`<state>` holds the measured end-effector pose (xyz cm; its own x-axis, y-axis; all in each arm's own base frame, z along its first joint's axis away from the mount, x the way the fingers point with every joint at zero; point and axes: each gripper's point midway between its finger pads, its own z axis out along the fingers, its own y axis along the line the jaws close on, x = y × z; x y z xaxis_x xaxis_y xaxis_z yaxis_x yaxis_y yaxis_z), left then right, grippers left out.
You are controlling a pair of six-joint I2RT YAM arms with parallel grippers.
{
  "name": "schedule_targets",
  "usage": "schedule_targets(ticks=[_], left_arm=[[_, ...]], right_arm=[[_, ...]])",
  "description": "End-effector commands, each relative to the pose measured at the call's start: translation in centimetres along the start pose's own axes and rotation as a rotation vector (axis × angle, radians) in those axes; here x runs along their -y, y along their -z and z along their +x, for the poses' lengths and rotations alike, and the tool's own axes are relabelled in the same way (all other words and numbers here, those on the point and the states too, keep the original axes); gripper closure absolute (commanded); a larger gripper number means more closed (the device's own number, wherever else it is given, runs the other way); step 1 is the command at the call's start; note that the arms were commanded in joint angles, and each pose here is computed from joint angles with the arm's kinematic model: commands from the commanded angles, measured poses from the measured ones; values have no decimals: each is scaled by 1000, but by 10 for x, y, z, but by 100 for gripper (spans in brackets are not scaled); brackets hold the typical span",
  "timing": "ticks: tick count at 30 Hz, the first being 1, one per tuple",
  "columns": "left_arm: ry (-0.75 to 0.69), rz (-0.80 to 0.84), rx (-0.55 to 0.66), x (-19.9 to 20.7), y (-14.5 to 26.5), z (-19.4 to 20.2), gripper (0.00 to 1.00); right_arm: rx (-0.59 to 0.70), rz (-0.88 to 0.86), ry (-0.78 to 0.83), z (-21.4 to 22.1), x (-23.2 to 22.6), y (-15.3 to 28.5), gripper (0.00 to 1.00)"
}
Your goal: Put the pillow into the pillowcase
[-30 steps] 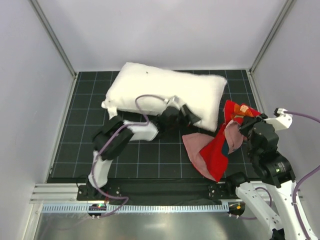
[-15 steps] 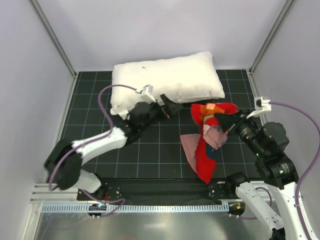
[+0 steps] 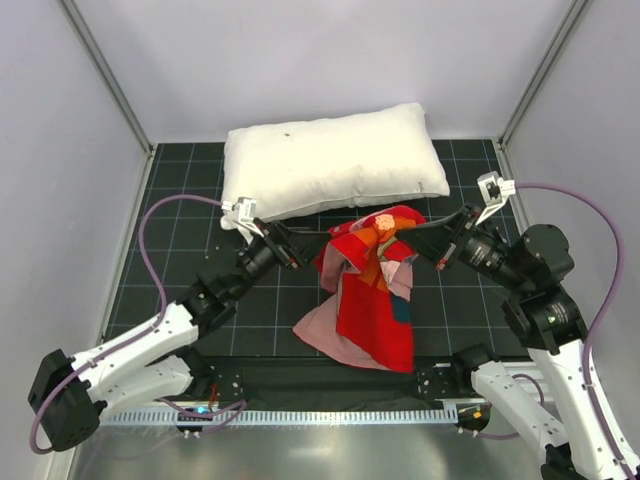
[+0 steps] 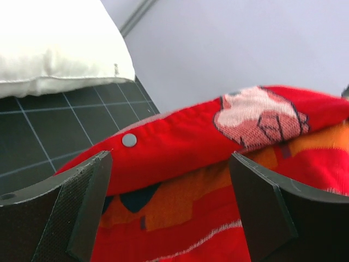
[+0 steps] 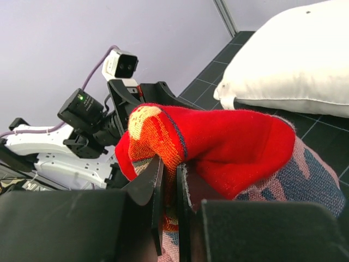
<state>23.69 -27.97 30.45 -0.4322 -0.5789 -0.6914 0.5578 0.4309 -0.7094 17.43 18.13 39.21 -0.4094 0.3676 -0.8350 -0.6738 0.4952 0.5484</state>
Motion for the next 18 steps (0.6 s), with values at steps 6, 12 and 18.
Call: schedule_targets(ticks=[6,12,18], left_arm=[[-12,150,89,57,20,-14,8],[83,144,105,69,25,-16,7],[125,176,52,83,16,-2,7]], right_arm=[[99,-102,72,-36,-34,3,96],[86,-81,67,-31,-24,-2,96],[81,-78,58,-29,-20,-6,96]])
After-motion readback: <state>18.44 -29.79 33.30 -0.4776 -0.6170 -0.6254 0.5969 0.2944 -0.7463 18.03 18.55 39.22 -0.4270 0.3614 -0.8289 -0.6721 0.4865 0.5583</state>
